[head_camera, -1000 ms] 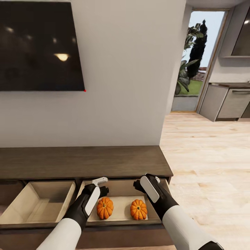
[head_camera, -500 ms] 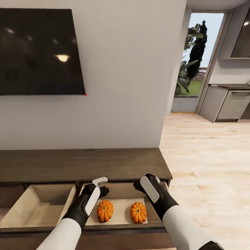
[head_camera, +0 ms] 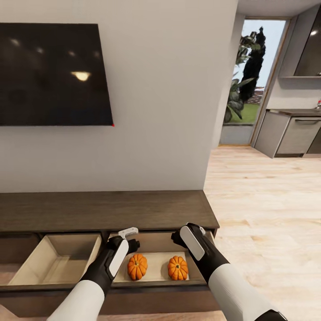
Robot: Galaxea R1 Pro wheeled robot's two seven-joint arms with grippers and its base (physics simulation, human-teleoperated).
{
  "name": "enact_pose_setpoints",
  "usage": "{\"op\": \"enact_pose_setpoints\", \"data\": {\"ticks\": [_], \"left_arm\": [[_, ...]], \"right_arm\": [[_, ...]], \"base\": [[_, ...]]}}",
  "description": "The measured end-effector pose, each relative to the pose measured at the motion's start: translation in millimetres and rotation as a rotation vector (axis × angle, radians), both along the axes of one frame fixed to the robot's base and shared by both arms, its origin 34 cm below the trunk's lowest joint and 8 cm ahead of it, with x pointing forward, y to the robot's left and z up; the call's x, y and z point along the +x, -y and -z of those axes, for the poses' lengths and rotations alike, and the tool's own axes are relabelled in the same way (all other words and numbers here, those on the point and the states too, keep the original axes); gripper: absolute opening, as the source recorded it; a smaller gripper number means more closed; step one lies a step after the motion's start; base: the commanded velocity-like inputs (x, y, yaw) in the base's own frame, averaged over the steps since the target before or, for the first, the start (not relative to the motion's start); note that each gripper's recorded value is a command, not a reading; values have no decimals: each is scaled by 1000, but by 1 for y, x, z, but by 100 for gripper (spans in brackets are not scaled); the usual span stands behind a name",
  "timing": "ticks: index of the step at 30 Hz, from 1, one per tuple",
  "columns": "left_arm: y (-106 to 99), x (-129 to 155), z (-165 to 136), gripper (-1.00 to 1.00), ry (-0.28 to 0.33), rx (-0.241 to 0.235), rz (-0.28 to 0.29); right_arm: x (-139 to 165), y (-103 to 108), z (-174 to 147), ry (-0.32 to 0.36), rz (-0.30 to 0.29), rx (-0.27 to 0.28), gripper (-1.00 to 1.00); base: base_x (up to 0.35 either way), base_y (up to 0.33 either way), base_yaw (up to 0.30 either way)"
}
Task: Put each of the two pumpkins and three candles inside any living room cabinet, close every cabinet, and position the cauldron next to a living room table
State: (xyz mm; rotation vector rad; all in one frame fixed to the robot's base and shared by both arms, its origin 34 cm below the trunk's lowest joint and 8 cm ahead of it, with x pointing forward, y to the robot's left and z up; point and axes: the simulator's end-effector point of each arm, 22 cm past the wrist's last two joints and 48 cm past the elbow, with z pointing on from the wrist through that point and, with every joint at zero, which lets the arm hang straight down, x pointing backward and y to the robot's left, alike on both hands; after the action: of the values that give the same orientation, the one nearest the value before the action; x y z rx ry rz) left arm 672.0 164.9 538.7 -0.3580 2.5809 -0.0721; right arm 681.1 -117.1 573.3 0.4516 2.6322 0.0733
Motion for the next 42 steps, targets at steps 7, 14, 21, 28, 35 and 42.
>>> {"op": "enact_pose_setpoints", "data": {"ticks": [7, 14, 21, 28, 35, 42], "left_arm": [[0, 3, -14, 100, 0, 0, 0], [0, 5, -28, 100, -1, 0, 0], [0, 6, -42, 100, -1, 0, 0], [0, 8, -56, 100, -2, 0, 0], [0, 10, -69, 100, -1, 0, 0], [0, 12, -82, 100, -1, 0, 0]], "right_arm": [[2, 0, -14, 0, 0, 0, 100], [5, 0, -28, -1, 0, 0, 100], [7, 0, -42, -1, 0, 0, 100], [8, 0, -56, -1, 0, 0, 100], [10, 0, -69, -2, 0, 0, 100], [11, 0, -82, -3, 0, 0, 100]], "base": [[0, 0, 0], [0, 0, 0], [0, 0, 0], [0, 0, 0], [-114, 0, 0], [-80, 0, 0]]}}
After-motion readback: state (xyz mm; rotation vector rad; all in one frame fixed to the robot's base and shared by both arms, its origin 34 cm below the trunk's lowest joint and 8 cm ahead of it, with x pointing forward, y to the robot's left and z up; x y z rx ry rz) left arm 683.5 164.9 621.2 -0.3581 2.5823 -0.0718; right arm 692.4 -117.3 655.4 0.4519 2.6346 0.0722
